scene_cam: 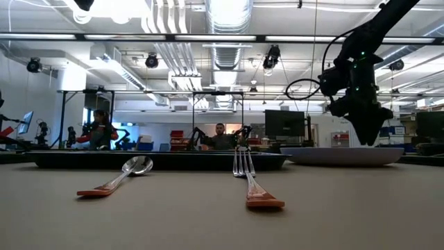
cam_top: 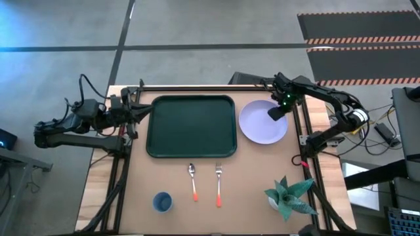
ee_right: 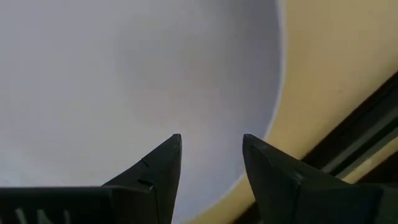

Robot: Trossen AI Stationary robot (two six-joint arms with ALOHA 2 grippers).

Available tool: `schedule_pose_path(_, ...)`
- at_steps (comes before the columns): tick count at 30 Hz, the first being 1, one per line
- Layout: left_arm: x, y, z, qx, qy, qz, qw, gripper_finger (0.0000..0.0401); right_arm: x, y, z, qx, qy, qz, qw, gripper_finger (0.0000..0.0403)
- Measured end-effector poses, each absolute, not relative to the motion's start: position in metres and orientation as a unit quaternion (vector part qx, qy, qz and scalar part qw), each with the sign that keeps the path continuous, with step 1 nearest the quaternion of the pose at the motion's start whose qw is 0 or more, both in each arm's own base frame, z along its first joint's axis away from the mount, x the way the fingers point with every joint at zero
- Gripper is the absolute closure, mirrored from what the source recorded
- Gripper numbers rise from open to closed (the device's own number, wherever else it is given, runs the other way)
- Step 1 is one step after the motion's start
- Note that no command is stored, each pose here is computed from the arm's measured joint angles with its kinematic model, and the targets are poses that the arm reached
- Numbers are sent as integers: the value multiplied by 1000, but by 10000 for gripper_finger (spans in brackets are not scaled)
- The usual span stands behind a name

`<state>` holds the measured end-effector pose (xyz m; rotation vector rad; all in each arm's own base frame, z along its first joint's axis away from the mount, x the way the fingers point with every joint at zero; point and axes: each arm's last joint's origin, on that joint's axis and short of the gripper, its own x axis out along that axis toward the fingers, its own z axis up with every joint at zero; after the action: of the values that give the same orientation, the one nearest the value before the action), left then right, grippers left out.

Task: Pick and place plate/cup/fork/spoon on tray
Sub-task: Put the white plate on the bottom middle of black serving tray

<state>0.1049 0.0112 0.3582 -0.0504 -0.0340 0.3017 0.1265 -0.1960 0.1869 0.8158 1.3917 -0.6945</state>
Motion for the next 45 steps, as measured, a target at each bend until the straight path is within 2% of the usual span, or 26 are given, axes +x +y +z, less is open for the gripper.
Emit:
schedule_pose_path(26,101,11,359,-20,-20,148,989,401,132,-209,185,410,520,-443,605,241)
schedule_pose_path(45,95,9,359,-20,-21,124,992,401,138,-215,169,403,550,-452,575,241)
